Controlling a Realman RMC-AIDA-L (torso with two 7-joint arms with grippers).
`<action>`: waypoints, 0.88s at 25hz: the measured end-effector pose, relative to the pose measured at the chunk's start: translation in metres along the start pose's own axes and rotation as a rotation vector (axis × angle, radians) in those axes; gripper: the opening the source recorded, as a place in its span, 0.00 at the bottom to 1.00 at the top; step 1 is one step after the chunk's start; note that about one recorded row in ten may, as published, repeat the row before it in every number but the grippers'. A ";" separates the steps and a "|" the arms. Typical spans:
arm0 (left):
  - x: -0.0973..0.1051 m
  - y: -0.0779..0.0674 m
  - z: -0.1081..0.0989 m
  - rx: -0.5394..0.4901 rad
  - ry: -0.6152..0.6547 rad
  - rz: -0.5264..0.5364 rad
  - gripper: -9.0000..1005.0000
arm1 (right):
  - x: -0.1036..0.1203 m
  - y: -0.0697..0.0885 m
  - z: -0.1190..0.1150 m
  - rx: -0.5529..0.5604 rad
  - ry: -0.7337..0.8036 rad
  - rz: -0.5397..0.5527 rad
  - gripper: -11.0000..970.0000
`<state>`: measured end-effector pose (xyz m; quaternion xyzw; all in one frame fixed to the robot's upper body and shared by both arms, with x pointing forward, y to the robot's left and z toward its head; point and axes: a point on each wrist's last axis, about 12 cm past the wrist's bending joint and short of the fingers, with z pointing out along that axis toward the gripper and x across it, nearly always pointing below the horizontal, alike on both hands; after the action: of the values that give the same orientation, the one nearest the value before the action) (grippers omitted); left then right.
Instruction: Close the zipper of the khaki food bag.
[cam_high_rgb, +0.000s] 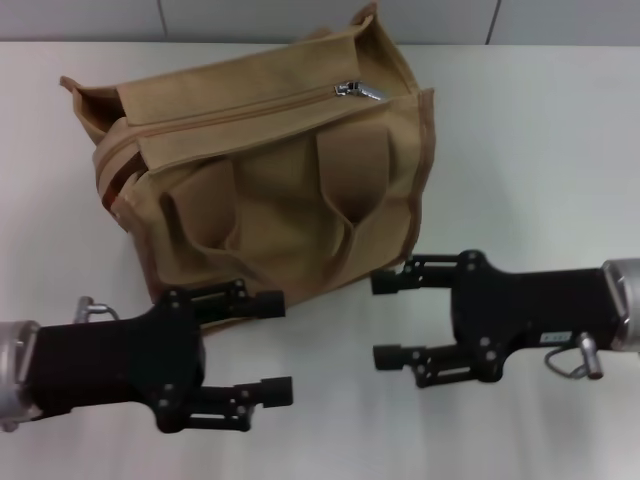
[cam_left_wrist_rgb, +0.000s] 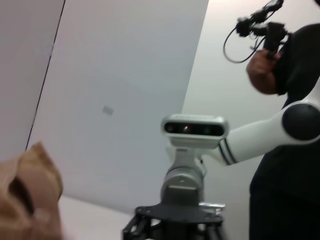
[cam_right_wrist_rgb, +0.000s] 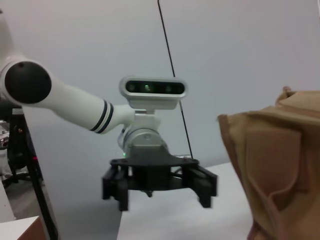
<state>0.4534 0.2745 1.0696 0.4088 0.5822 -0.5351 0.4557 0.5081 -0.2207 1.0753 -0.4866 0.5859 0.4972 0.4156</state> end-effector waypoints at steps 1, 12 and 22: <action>0.002 0.002 0.002 -0.010 0.012 0.000 0.83 | 0.002 0.001 0.002 -0.002 0.003 0.001 0.78; 0.021 0.006 0.008 -0.071 0.088 0.006 0.83 | 0.027 0.008 0.013 0.040 0.014 0.010 0.78; 0.023 0.007 0.005 -0.085 0.100 0.005 0.83 | 0.035 0.011 0.018 0.052 0.016 0.018 0.78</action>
<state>0.4545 0.2702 1.0453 0.4169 0.6254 -0.4875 0.4443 0.4908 -0.2084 1.0406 -0.4743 0.6063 0.4814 0.4192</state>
